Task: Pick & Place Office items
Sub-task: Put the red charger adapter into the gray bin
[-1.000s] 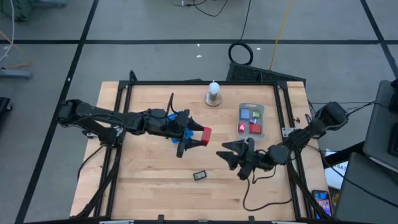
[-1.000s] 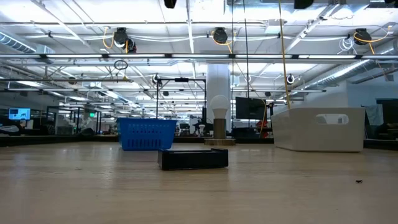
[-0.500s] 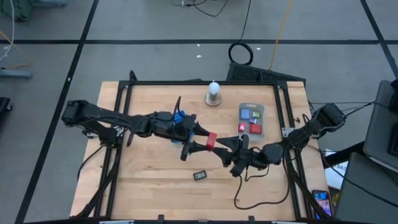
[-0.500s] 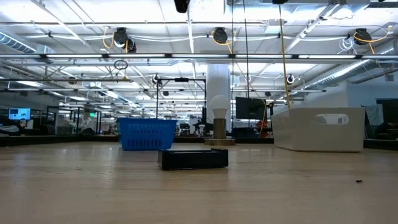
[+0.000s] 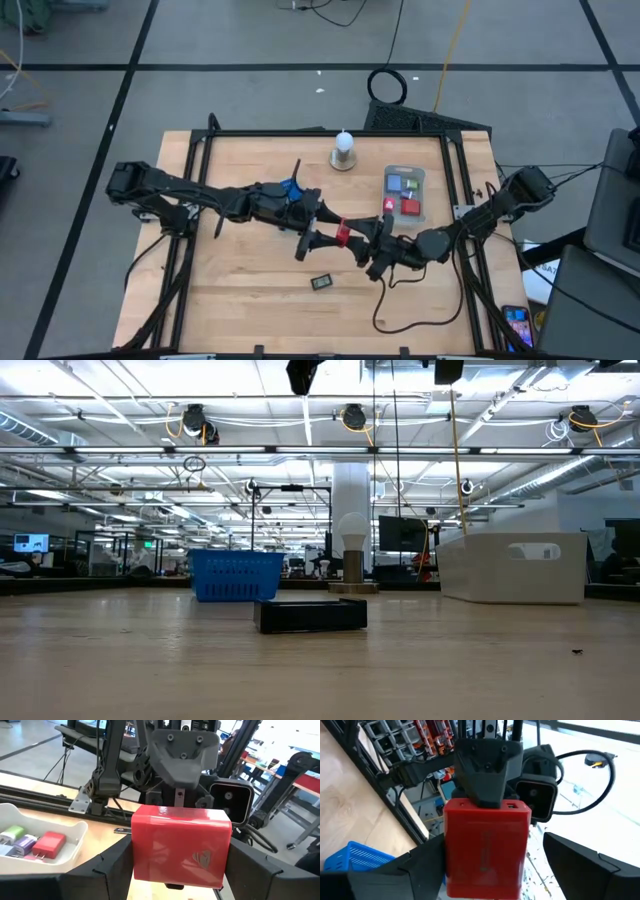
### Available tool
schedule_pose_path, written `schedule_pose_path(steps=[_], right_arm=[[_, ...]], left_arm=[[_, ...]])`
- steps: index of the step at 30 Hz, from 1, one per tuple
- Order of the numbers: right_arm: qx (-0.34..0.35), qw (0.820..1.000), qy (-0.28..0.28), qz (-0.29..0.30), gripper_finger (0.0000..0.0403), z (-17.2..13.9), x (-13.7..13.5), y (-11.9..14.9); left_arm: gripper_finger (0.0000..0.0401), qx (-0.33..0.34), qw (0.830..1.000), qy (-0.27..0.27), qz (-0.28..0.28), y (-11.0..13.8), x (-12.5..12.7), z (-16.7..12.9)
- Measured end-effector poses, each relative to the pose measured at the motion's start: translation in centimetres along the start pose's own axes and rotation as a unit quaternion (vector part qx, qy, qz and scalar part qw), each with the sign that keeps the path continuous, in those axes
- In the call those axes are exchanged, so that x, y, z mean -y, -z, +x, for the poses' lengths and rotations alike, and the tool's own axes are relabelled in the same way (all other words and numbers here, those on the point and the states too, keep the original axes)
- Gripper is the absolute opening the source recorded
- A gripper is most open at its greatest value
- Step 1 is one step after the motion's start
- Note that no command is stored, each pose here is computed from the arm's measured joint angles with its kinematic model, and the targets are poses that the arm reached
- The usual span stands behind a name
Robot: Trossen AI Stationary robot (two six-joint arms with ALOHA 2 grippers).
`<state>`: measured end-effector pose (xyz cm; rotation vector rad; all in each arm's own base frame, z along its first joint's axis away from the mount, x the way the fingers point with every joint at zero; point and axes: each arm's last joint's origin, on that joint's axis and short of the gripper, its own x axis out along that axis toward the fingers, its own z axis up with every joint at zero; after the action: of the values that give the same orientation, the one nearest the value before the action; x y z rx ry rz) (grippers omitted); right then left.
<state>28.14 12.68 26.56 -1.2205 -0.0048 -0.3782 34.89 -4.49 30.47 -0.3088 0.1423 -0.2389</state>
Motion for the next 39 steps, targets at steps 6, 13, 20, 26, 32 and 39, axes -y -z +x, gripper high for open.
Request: schedule_pose_path(steps=[6, 13, 20, 26, 32, 39], right_arm=[[-0.006, 1.000, -0.001, 0.016, 0.0253, 0.2, 0.0, 0.3], [-0.009, 1.000, -0.008, 0.017, 0.0201, 0.3, -0.2, 0.4], [0.003, 1.000, -0.002, 0.024, 0.0201, -0.2, -0.1, -0.2], [0.022, 0.998, 0.002, 0.067, 0.0201, -1.1, 1.1, -0.9], [0.027, 0.993, -0.024, 0.115, 0.0201, -2.3, 2.8, -1.1], [0.012, 0.962, -0.099, 0.255, 0.0201, -4.5, 6.1, 0.5]], left_arm=[[0.0254, 0.001, 1.000, 0.000, 0.000, 0.0, -0.2, 0.0], [0.0254, -0.002, 1.000, 0.000, 0.001, 0.0, -0.3, 0.0], [0.0268, -0.006, 1.000, 0.019, 0.014, -0.3, -0.7, -0.1], [0.0372, -0.006, 0.998, 0.027, 0.050, -0.8, -0.3, -0.8], [0.0379, -0.037, 0.995, 0.008, 0.092, -1.9, -0.1, -3.3], [0.0289, -0.066, 0.982, -0.037, 0.171, -3.8, 1.3, -8.3]])
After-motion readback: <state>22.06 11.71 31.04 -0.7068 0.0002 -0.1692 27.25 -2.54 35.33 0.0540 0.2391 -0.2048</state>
